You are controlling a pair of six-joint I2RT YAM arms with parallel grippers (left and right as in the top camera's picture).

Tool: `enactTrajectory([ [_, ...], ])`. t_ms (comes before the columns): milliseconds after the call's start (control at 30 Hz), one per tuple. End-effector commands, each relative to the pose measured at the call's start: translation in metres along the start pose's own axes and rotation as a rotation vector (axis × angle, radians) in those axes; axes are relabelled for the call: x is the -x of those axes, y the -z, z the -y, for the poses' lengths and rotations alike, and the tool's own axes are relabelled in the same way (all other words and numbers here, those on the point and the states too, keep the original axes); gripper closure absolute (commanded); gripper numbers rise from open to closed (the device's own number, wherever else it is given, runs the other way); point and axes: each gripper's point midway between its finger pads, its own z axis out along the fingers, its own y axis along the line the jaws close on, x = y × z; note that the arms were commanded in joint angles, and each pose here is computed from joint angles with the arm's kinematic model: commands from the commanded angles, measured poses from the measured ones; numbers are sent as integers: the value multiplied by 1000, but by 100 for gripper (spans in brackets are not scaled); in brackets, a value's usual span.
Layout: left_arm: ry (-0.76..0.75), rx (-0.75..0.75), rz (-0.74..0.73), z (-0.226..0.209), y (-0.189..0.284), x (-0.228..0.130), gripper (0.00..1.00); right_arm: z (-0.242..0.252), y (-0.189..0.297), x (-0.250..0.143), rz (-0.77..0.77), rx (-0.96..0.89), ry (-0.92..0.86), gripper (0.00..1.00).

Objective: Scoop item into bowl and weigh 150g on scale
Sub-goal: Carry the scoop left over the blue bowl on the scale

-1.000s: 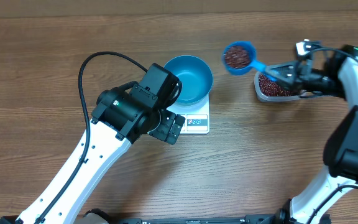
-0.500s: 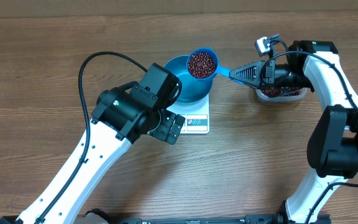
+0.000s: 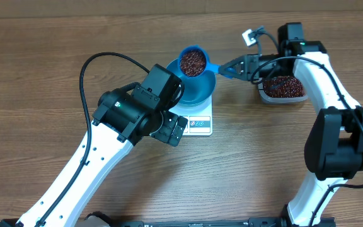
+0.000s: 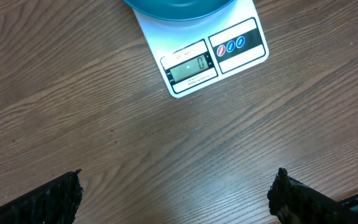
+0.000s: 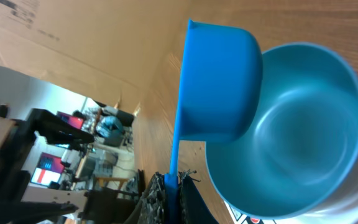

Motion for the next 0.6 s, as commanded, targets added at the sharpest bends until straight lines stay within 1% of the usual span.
enactTrajectory([
  [0, 1, 11, -3, 0, -2, 0, 0, -1, -2, 6, -5, -25, 14, 96],
  [200, 1, 11, -3, 0, -2, 0, 0, 7, -1, 3, -23, -77, 69, 96],
  [567, 1, 11, -3, 0, -2, 0, 1, -8, -4, 6, -37, -83, 327, 96],
])
